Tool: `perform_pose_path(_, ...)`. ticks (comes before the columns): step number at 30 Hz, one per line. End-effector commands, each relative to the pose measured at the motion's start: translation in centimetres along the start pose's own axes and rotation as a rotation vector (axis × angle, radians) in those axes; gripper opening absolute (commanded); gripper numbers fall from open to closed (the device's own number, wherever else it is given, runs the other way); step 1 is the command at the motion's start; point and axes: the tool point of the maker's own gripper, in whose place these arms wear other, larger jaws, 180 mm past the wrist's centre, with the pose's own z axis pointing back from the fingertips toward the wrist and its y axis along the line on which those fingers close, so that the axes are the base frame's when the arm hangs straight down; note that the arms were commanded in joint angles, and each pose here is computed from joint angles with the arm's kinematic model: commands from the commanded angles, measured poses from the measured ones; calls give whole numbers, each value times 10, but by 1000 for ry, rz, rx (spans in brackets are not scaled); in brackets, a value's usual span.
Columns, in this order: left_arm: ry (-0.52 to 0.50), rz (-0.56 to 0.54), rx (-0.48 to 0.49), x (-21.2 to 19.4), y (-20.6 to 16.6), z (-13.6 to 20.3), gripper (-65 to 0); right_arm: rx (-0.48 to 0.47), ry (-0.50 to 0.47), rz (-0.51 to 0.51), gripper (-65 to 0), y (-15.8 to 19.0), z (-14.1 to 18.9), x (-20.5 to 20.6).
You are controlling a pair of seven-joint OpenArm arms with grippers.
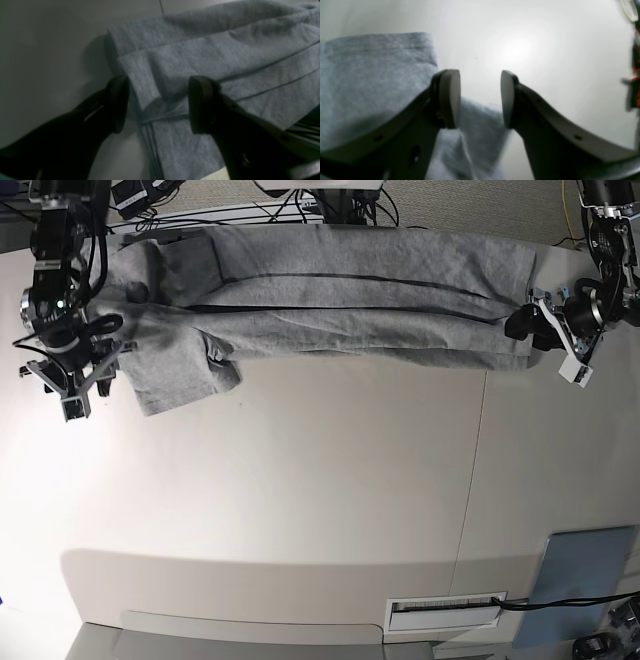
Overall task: Fold the T-shirt properly
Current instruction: 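Grasp the sleeve end with the right gripper and tuck it over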
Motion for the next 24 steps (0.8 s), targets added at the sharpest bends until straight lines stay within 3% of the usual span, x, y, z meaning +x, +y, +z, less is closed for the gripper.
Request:
perform_pose_path(1, -40, -24, 6, 15, 3, 8, -272, -4, -56, -14, -390, -7, -2, 21)
perform_pose_path(12, -74, -24, 4, 21, 3, 8, -272, 220, 111, -248, -390, 8, -70, 17)
perform_pose_path(20, -77, -24, 5, 22, 3, 8, -272, 381, 170, -282, -391, 32, -87, -4)
perform_pose_path(24, -81, -25, 4, 23, 2, 8, -272, 413, 206, -264, -396, 40, -85, -13)
